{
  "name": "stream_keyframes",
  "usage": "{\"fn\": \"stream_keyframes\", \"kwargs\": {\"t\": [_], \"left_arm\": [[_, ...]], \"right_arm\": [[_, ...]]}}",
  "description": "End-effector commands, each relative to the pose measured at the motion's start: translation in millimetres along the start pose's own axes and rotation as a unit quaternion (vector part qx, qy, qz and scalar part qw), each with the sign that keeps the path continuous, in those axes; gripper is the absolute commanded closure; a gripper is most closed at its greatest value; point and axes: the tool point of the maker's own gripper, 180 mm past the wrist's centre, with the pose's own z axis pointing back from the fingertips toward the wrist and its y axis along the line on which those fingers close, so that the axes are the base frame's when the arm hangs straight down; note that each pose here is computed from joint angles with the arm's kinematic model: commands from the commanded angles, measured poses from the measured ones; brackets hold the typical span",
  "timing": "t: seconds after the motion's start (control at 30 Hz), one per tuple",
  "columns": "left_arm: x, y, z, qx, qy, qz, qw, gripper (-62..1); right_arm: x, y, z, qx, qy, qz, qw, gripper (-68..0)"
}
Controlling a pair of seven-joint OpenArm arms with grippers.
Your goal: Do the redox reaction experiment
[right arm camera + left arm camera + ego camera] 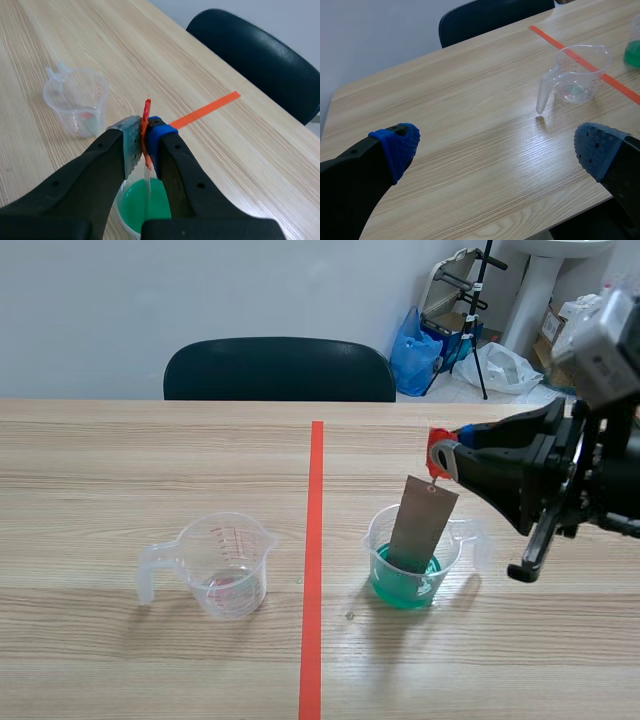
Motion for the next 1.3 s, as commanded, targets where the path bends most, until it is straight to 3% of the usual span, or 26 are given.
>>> {"fn": "stream_keyframes", "kwargs": {"t": [0.0, 0.27, 1.27], "left_arm": [[4, 1, 0, 0.003, -0.011, 0.005, 0.9999, -62.3], [4, 1, 0, 0.003, -0.011, 0.005, 0.9999, -62.3], [4, 1, 0, 0.003, -0.011, 0.005, 0.9999, -62.3]], "right_arm": [[9.7, -5, -3, -0.004, -0.021, 0.005, 0.9998, -0.6], [-8.4, -10, -9, -0.006, -0.012, -0.015, 0.9998, -0.6], [-8.2, -8, -10, 0.003, -0.009, -0.006, 0.9999, -0.6]]}}
